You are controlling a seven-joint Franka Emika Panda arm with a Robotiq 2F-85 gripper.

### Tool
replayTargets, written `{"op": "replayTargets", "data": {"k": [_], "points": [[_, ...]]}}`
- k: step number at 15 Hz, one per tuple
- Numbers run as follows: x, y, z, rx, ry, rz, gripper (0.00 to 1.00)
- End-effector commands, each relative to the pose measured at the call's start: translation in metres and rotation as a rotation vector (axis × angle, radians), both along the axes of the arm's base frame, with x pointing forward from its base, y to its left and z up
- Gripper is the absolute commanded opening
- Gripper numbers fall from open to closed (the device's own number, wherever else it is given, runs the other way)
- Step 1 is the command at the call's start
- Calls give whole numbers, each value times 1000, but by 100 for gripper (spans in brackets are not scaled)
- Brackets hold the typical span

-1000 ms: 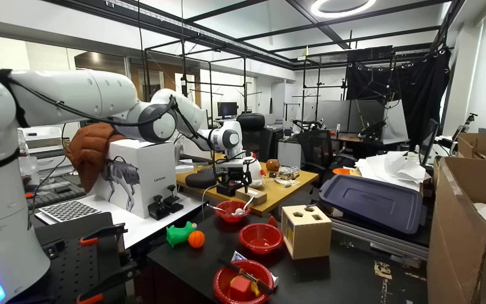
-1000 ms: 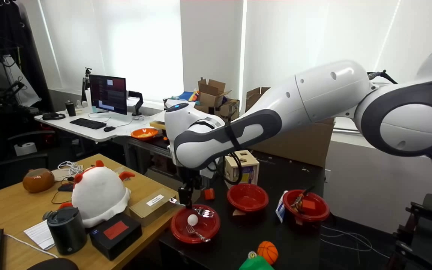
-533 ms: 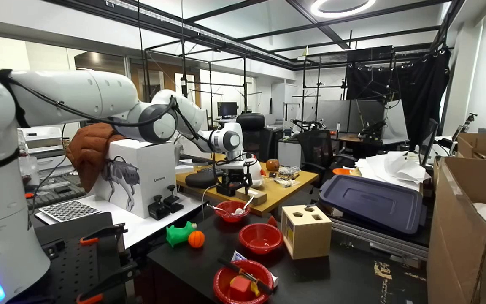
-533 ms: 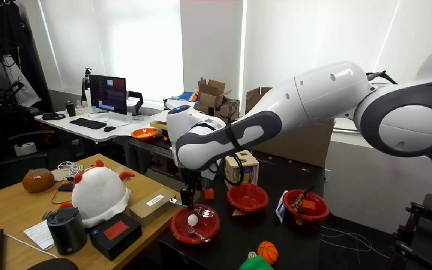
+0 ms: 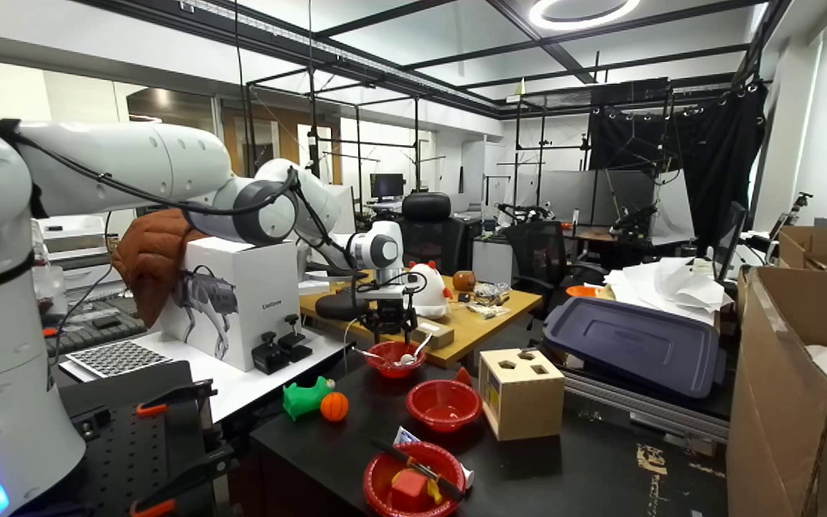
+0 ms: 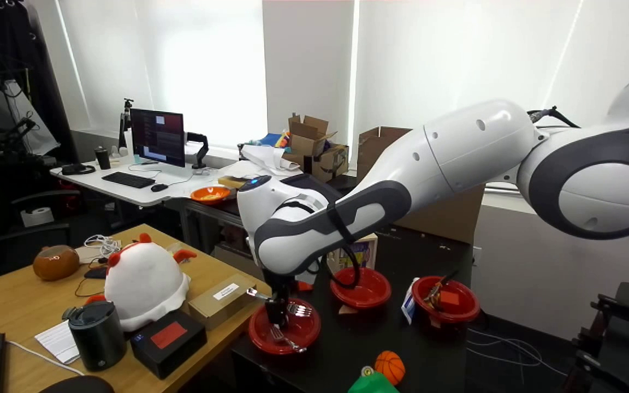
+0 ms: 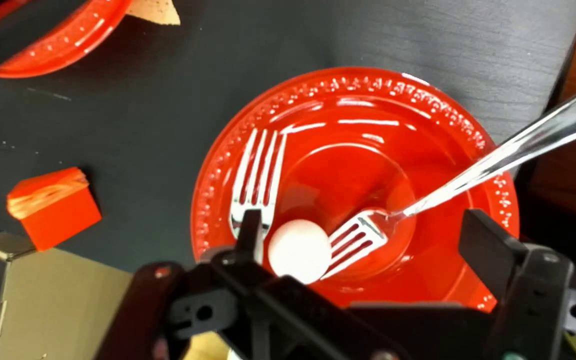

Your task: Take the fork out of the red bowl and place it on the table top

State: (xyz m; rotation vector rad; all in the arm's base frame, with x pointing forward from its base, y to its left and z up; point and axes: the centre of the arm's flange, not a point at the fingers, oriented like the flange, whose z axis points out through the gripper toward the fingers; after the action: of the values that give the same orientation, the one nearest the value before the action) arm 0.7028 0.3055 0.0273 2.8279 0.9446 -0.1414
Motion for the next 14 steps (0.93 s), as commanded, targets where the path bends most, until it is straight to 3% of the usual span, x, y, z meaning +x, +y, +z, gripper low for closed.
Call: {"op": "replayTargets", "data": {"k": [1,5,9,14], "points": [[8,13,-22,-59,-18,-7,100],[4,12,-28,-126,-74,-5,100],[11,8,-5,-94,-48,-71,100],[33,-23,43,-114,57,-311,100]]}}
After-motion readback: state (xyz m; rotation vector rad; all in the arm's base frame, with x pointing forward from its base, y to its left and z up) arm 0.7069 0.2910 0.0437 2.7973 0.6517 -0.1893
